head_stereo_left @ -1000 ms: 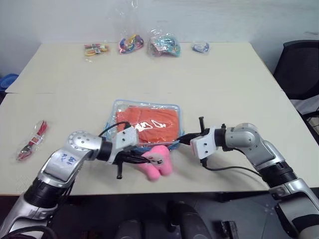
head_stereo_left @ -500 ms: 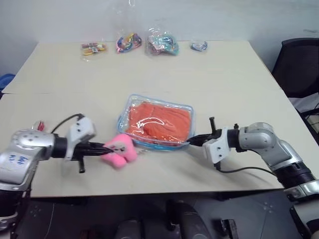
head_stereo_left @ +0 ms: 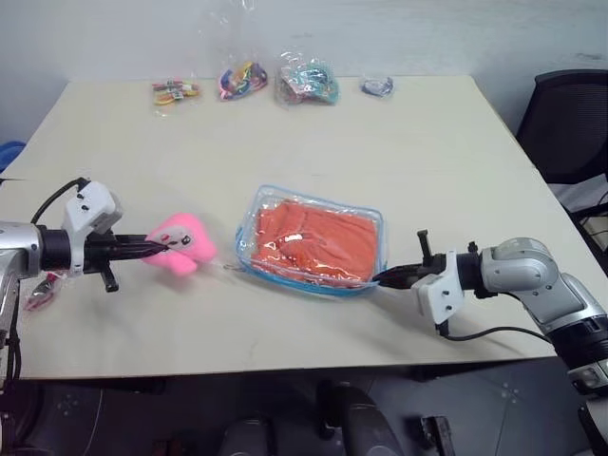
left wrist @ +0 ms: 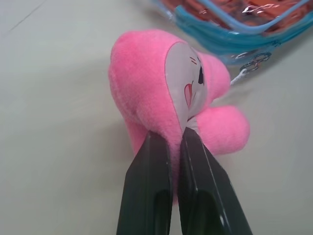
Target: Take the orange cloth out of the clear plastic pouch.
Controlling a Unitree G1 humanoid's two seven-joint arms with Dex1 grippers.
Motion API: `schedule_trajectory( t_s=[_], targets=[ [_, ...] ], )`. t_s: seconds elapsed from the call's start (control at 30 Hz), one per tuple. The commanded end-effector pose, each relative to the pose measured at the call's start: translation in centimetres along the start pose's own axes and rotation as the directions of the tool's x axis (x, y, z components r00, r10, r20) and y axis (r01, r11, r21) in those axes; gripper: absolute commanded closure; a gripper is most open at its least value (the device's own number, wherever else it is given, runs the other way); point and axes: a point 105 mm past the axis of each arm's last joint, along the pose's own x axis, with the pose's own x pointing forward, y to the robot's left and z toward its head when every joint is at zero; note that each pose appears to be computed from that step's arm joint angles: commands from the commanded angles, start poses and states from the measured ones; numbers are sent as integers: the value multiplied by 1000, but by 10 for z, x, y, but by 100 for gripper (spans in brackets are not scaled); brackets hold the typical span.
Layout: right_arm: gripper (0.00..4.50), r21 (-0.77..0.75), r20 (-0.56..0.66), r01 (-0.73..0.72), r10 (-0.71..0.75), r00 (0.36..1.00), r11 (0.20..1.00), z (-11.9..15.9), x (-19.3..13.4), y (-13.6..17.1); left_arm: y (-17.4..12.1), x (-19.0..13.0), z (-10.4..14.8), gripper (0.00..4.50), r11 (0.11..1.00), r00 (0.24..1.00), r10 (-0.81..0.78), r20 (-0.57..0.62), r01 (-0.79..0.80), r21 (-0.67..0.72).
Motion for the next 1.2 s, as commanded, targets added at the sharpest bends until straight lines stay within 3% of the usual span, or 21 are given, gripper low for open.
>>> schedule_trajectory(
  t_s=[0.03, 0.1, 0.2, 0.43, 0.57, 0.6, 0.77, 0.9, 0.97, 1.07, 1.2],
  targets=[
    [448, -5, 14, 55, -55, 998, 998, 8, -7, -12, -8, 16, -3, 450, 999, 999, -39, 0, 39, 4],
    [448, 22, 21, 62, -63, 998, 998, 9, -6, -13, -16, 29, -8, 450, 997, 997, -74, 4, 74, -16],
    [380, 56, 19, 69, -71, 997, 996, 10, -4, -14, -28, 45, -21, 365, 993, 993, -116, -16, 115, -18],
    [145, 131, -8, 102, -102, 995, 986, 13, -14, -13, -24, 36, -20, 153, 995, 995, -100, -13, 100, 12],
    [9, 267, -28, 203, -203, 979, 942, 20, -29, -20, 6, 18, -19, 30, 999, 999, 46, -18, -46, 24],
    [0, 308, -34, 232, -233, 972, 923, 22, -32, -22, 11, 12, -16, 2, 998, 998, 59, -7, -59, 21],
    [0, 615, -8, 259, -322, 947, 745, 45, -50, -25, 2, -4, 38, 2, 995, 988, -47, 149, 33, 95],
    [0, 752, 20, 203, -329, 944, 628, 63, -56, -19, -21, -1, 66, 2, 951, 979, -175, 100, 142, 275],
    [0, 802, 46, 156, -320, 946, 577, 72, -58, -15, -31, 11, 77, 2, 903, 976, -209, 59, 169, 395],
    [0, 830, 34, 162, -338, 941, 533, 76, -58, -14, -40, 38, 72, 2, 732, 981, -175, -85, 187, 654],
    [0, 838, 21, 173, -348, 937, 518, 80, -55, -13, -51, 75, 86, 2, 615, 984, -173, -45, 144, 775]
  ],
)
